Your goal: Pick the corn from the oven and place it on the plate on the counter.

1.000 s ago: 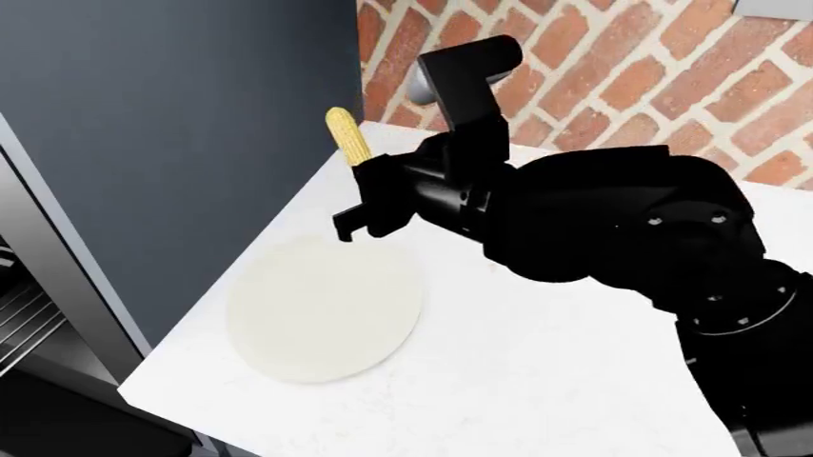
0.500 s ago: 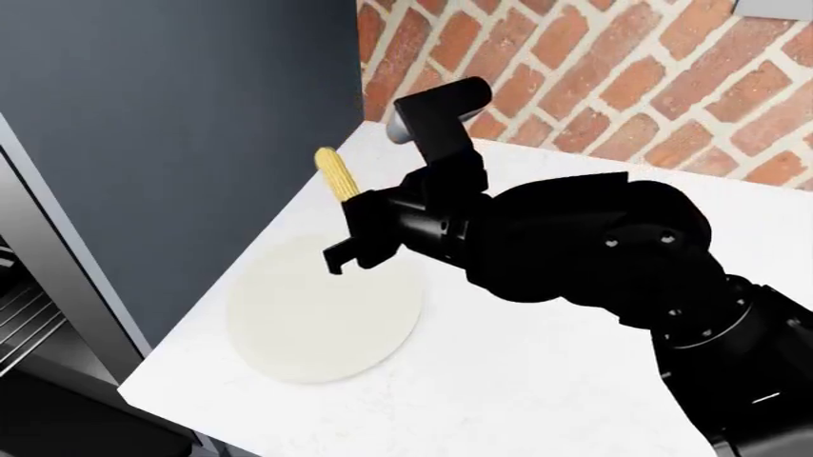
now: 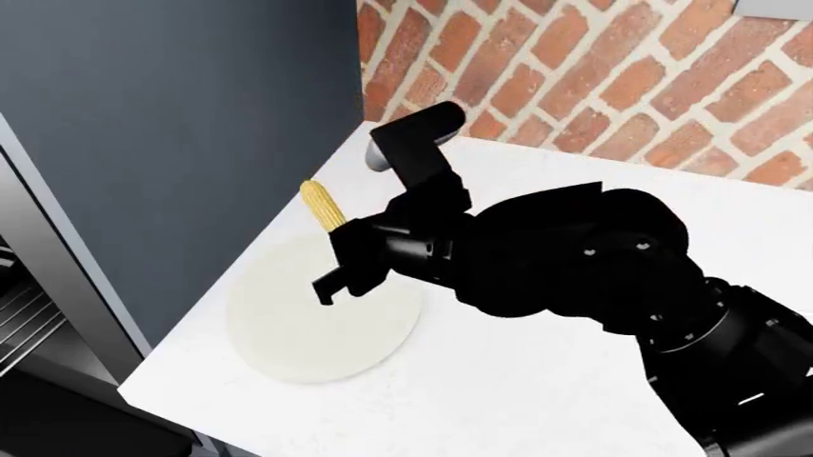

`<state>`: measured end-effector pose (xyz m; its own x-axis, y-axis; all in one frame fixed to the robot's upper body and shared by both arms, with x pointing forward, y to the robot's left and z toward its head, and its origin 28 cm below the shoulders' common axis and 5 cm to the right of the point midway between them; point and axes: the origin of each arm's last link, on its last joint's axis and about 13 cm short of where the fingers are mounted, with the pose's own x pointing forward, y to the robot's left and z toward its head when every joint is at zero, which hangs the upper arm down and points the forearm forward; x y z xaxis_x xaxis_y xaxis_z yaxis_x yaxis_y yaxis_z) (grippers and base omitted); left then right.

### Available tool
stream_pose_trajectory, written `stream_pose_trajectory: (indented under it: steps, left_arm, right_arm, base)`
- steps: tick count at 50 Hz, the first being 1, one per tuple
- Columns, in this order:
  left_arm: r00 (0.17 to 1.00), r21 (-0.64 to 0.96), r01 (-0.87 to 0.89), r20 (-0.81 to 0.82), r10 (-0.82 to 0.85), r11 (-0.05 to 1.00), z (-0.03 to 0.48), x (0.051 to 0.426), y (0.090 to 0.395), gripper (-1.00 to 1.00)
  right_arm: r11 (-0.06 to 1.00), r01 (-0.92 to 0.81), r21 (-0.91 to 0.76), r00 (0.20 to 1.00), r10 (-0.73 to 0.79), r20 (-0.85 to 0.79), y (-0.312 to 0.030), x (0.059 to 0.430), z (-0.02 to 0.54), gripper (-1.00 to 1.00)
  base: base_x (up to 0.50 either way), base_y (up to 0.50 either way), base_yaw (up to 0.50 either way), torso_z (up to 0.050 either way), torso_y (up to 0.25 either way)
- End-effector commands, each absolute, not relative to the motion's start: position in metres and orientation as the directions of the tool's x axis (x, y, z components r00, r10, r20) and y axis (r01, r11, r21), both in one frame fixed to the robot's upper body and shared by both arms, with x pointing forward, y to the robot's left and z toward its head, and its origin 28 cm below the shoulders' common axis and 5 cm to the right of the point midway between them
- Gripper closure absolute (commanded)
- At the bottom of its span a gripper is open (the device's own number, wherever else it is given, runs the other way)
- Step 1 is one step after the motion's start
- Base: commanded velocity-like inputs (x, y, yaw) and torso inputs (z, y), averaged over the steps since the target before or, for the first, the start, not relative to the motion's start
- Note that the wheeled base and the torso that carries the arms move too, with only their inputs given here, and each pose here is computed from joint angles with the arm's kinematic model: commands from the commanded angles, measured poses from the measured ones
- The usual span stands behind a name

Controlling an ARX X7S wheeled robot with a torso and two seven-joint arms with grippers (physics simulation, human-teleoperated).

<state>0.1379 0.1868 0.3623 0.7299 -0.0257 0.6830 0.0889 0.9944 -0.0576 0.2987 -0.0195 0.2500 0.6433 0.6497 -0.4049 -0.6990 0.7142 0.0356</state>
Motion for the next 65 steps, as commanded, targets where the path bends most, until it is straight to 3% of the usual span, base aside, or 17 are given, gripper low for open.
stream_pose_trajectory:
  steps: [1, 15, 65]
  left_arm:
    - [0.73, -0.062, 0.087, 0.683, -0.021, 0.994, 0.362, 0.138, 0.188, -1.0]
    - [0.729, -0.072, 0.084, 0.684, -0.012, 0.994, 0.361, 0.135, 0.189, -1.0]
    - [0.73, -0.09, 0.085, 0.684, -0.001, 0.992, 0.358, 0.135, 0.192, -1.0]
  right_arm:
    - [0.696, -0.718, 0.022, 0.628, 0.661, -0.411, -0.016, 0.298, 0.252, 1.0]
    - [0.656, -0.755, 0.007, 0.579, 0.672, -0.461, -0.007, 0.297, 0.254, 1.0]
    - [0.636, -0.771, -0.036, 0.535, 0.615, -0.58, -0.007, 0.317, 0.246, 1.0]
  base:
    - [0.0, 0.0, 0.0, 0.0, 0.0]
    - [0.0, 0.0, 0.0, 0.0, 0.0]
    - [0.0, 0.0, 0.0, 0.0, 0.0]
